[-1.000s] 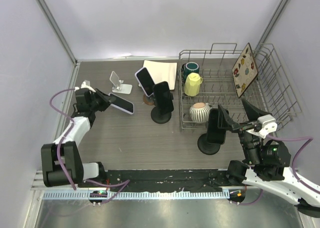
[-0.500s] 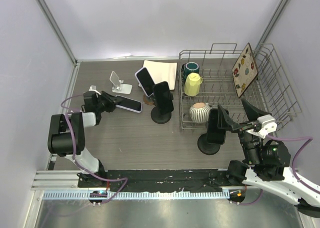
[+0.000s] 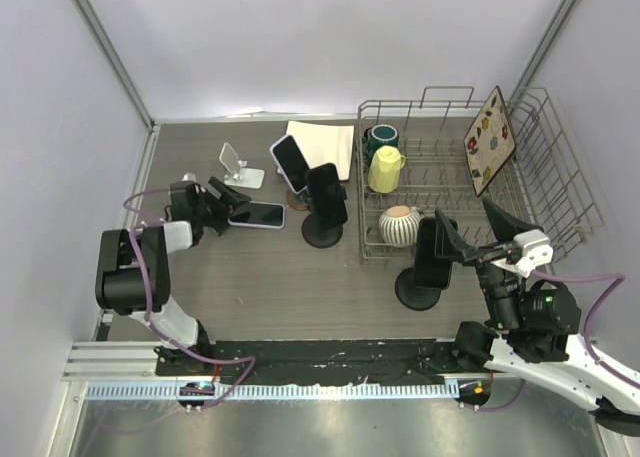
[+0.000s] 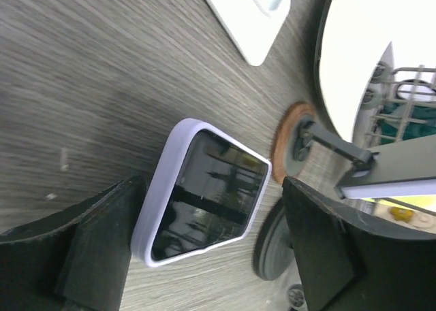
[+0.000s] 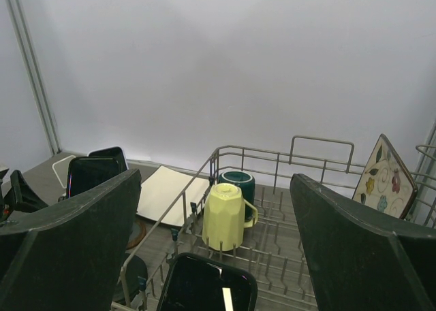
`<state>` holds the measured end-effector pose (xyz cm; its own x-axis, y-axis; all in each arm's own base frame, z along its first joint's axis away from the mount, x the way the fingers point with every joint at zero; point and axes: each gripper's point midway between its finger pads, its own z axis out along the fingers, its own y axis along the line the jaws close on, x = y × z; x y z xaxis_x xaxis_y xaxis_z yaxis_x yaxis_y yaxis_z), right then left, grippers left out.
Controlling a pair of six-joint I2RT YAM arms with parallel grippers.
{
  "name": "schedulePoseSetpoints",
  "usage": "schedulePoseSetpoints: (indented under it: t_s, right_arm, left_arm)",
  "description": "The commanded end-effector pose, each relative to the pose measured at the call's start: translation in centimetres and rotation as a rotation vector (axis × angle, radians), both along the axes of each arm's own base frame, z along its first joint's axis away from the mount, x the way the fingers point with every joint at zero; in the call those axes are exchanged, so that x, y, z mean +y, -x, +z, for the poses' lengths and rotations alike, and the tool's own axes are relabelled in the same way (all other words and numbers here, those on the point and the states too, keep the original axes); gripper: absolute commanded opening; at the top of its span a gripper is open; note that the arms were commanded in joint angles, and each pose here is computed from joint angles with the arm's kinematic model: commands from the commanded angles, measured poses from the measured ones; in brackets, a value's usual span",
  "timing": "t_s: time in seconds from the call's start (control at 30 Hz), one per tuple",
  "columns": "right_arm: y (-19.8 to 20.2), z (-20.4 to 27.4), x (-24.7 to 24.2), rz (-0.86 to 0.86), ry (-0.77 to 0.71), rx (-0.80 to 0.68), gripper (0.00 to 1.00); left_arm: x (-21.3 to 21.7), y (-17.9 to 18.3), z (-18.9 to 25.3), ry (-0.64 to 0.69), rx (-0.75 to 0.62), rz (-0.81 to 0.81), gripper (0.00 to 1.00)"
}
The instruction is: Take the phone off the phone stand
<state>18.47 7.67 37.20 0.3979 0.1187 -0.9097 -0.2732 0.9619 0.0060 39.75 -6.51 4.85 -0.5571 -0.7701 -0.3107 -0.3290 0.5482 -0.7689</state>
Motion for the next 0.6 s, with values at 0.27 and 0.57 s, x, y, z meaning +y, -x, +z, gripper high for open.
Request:
schedulePoseSetpoints:
  t_s: [0.27, 0.57]
  right_arm:
    - [-0.2, 0.4, 0.3, 0.0, 0.013, -0.001, 0.96]
    - [-0.3, 0.2, 0.5, -0.005, 0.024, 0.003, 0.96]
  left_arm:
    - [4.9, 1.7, 1.9, -0.316, 0.095, 0.096, 1.0]
    - [0.6, -0.2, 9.1, -0.454, -0.107, -0.048, 1.0]
